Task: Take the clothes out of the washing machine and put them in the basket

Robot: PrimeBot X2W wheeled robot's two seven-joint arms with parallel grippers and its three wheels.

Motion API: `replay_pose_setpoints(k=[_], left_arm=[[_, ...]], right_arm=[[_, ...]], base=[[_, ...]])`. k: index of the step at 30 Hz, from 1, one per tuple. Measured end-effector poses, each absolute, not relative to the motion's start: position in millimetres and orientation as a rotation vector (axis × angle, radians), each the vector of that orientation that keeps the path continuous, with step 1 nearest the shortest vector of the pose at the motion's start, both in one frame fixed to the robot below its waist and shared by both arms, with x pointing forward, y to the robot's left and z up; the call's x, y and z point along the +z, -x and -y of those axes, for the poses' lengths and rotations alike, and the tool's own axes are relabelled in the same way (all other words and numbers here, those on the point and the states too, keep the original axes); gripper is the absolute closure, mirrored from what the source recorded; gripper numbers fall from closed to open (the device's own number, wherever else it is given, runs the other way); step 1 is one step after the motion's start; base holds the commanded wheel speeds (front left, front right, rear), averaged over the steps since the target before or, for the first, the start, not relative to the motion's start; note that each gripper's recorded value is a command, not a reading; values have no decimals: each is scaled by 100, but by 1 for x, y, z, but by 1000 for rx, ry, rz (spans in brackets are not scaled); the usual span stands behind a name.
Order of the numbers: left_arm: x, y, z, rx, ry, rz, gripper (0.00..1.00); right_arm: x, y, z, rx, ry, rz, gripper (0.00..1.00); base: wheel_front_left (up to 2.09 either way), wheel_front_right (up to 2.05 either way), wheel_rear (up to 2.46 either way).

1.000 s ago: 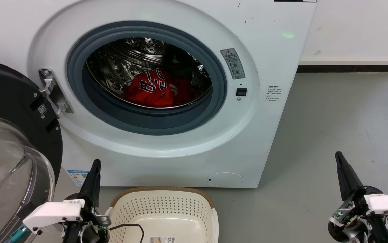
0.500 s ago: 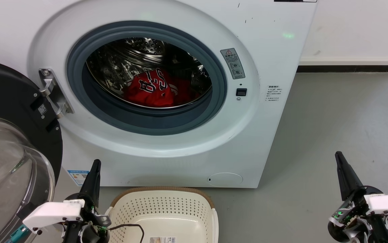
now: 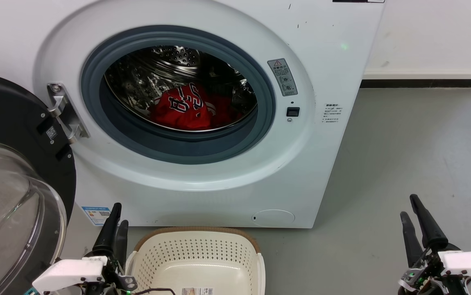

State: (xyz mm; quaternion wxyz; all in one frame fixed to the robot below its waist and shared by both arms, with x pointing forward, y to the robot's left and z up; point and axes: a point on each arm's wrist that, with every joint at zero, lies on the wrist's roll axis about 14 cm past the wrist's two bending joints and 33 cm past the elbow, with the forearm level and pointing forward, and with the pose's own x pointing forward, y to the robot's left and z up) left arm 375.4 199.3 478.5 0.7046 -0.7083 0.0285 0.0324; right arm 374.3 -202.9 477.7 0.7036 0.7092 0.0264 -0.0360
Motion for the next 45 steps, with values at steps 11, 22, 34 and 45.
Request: replay_pose_setpoints(k=[11, 22, 34, 45], left_arm=[[492, -379, -203, 75, 1394, -28, 0], [497, -379, -199, 92, 1157, -40, 0], [501, -376, -196, 103, 933, -33, 0], [507, -376, -193, 103, 759, -7, 0]], right_arm=[[486, -375, 210, -91, -1405, -20, 0], [502, -375, 210, -64, -1146, 19, 0], [514, -373, 200, -19, -868, 41, 0], [519, -369, 194, 5, -656, 55, 0]], base=[[0, 0, 0], [0, 0, 0], [0, 0, 0], [0, 0, 0]])
